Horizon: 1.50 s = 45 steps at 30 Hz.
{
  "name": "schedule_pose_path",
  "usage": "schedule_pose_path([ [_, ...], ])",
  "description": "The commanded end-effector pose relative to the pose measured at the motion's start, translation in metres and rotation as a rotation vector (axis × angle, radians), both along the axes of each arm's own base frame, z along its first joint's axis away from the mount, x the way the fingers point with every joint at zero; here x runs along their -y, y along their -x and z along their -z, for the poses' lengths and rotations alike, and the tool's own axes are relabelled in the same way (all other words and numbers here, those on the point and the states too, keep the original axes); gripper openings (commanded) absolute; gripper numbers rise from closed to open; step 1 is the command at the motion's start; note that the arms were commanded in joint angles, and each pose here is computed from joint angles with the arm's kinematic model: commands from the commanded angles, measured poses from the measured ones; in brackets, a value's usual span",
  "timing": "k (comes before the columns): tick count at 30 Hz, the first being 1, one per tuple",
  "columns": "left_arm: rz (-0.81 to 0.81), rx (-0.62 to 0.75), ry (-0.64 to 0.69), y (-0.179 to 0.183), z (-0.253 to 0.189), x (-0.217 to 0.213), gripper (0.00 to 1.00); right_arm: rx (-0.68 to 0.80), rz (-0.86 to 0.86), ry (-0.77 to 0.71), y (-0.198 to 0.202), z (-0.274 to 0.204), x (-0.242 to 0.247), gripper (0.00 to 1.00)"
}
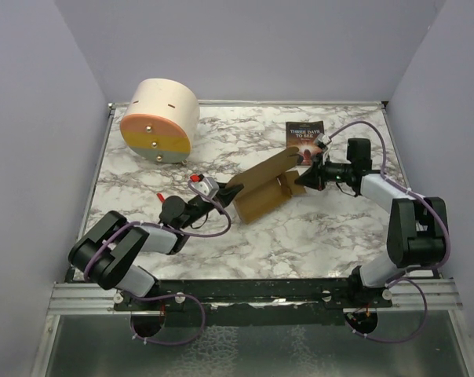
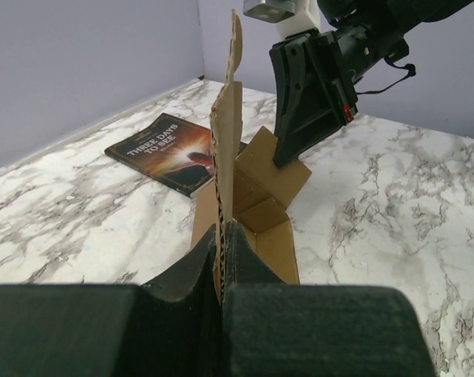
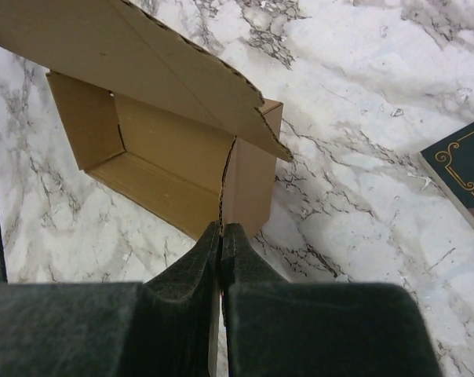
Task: Fold the paper box
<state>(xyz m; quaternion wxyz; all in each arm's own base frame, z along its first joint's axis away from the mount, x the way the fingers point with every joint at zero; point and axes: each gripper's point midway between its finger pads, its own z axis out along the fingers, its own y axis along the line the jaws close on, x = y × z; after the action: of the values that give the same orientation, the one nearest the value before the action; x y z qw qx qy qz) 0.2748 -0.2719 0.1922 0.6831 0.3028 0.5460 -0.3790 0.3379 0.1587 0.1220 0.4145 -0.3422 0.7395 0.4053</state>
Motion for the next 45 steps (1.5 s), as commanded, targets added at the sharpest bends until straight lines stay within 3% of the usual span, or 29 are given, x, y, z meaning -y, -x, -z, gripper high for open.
schedule_pose_path([
  [1, 0.007, 0.046, 0.003, 0.002, 0.002, 0.006, 0.0, -0.001, -0.026, -0.016, -0.003, 0.005, -0.007, 0.02],
  [6, 0.013, 0.049, -0.015, 0.003, 0.009, 0.006, 0.0, -0.07, -0.069, -0.036, 0.001, 0.011, -0.011, 0.05],
  [14, 0.029, 0.038, -0.031, 0.006, 0.014, 0.007, 0.0, -0.14, -0.129, -0.098, 0.005, 0.012, -0.018, 0.2],
  [26, 0.031, 0.037, -0.039, 0.007, 0.014, 0.007, 0.0, -0.274, -0.267, -0.284, 0.024, -0.002, -0.03, 0.53],
  [29, 0.032, 0.035, -0.04, 0.008, 0.014, 0.007, 0.0, -0.329, -0.266, -0.307, 0.024, 0.002, -0.031, 0.56],
  [35, 0.031, 0.033, -0.041, 0.007, 0.014, 0.007, 0.0, -0.425, -0.241, -0.325, 0.021, 0.01, -0.031, 0.53],
  [39, 0.031, 0.035, -0.042, 0.007, 0.013, 0.007, 0.0, -0.445, -0.2, -0.304, 0.016, 0.016, -0.031, 0.39],
  [42, 0.033, 0.035, -0.042, 0.007, 0.013, 0.007, 0.0, -0.424, -0.154, -0.26, 0.009, 0.022, -0.029, 0.19],
  [45, 0.032, 0.036, -0.041, 0.007, 0.012, 0.007, 0.0, -0.377, -0.1, -0.201, 0.0, 0.026, -0.025, 0.07],
])
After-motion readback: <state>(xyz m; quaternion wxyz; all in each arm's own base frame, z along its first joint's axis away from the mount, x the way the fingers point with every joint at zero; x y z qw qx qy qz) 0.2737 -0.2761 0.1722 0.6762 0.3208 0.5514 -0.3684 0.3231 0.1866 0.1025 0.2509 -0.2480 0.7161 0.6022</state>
